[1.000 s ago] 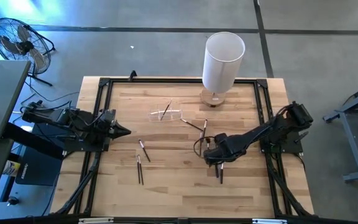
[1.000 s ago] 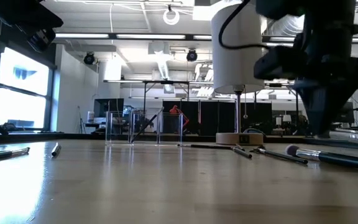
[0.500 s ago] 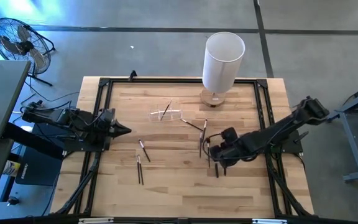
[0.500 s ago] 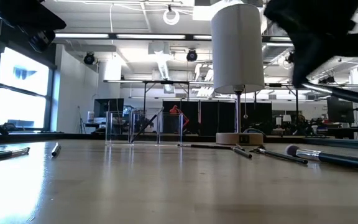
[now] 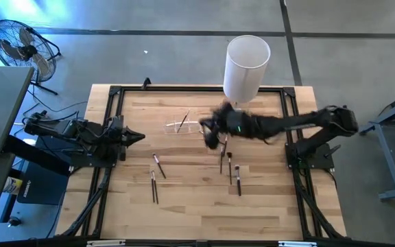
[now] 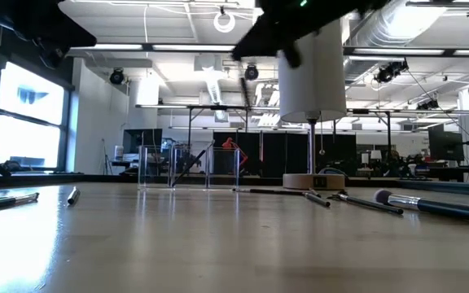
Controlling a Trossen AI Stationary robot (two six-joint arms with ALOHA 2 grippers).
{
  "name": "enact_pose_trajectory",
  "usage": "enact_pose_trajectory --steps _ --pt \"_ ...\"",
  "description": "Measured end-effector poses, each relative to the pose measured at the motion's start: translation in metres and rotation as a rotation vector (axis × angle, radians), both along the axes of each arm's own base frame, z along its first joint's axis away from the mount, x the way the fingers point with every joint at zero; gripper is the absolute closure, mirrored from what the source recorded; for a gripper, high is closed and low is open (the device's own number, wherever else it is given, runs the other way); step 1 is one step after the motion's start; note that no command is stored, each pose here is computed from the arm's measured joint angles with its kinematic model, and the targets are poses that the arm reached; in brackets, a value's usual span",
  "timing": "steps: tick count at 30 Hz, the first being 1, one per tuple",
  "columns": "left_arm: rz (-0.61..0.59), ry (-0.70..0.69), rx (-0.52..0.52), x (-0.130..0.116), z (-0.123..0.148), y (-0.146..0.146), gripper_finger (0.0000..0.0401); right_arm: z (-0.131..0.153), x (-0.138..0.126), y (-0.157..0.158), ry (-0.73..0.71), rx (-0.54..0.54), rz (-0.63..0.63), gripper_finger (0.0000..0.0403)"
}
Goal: Put items in baskets/containers
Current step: Put the black powder brush into the transparent organizer
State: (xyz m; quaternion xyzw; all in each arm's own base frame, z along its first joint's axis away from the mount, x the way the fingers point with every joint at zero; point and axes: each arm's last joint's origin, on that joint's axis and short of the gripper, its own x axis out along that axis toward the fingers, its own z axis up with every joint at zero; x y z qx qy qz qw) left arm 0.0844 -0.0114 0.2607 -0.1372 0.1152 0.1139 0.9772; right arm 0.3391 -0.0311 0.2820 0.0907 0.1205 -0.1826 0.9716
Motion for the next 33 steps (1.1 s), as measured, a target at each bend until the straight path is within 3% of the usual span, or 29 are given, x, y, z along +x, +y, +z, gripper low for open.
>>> enact_pose_trajectory --steps 7,13,20,33 --pt "0.068 -0.005 0.02 0.0 0.0 0.002 0.0401 -0.014 0.037 -0.064 -0.39 -0.354 0.272 0.0402" --pt "0.071 -0.005 0.021 0.0 0.0 0.002 0.0401 -0.045 0.079 -0.097 -0.412 -0.324 0.345 0.0402" --pt "0.073 -0.006 0.02 0.0 0.0 0.002 0.0401 -0.06 0.122 -0.111 -0.404 -0.332 0.463 0.0402" --pt "0.073 -0.007 0.012 0.0 0.0 0.002 0.0401 -0.099 0.134 -0.12 -0.208 -0.269 0.465 0.04"
